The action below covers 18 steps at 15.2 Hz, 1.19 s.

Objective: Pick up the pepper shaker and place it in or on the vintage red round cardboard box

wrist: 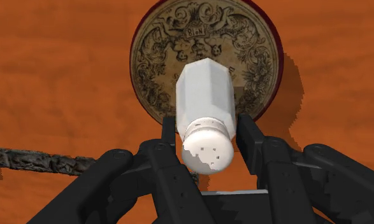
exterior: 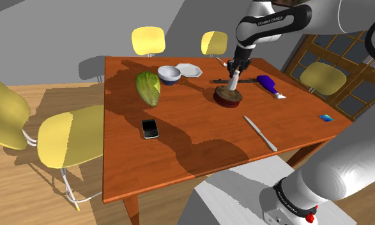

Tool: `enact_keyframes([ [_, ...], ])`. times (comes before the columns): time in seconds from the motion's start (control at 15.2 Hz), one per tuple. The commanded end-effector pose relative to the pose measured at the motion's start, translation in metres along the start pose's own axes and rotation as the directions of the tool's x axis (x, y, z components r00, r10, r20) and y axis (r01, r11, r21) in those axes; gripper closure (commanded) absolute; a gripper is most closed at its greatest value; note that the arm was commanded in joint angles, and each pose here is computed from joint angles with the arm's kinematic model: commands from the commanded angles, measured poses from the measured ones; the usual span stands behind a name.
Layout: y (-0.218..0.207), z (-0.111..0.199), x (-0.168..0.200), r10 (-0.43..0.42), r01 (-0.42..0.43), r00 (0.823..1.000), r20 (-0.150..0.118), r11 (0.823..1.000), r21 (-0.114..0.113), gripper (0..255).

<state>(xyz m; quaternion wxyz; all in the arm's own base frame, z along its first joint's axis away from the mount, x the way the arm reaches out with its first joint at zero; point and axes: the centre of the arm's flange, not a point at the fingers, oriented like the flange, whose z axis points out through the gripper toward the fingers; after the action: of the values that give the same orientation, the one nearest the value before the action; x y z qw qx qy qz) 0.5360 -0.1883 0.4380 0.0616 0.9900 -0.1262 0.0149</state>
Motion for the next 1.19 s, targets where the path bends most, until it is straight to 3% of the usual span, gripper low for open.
enact_keyframes([
  [0.0,-0.001,0.01,-0.001,0.0,0.0,1.0,-0.001,1.0,0.0,255],
  [0.26,-0.004,0.031,-0.002,0.0,0.0,1.0,-0.001,1.0,0.0,255],
  [0.73,-0.004,0.031,-0.002,0.0,0.0,1.0,-0.001,1.0,0.0,255],
  [0.79,-0.004,0.031,-0.002,0.0,0.0,1.0,-0.001,1.0,0.0,0],
  [1.12,-0.004,0.031,-0.002,0.0,0.0,1.0,-0.001,1.0,0.0,0],
])
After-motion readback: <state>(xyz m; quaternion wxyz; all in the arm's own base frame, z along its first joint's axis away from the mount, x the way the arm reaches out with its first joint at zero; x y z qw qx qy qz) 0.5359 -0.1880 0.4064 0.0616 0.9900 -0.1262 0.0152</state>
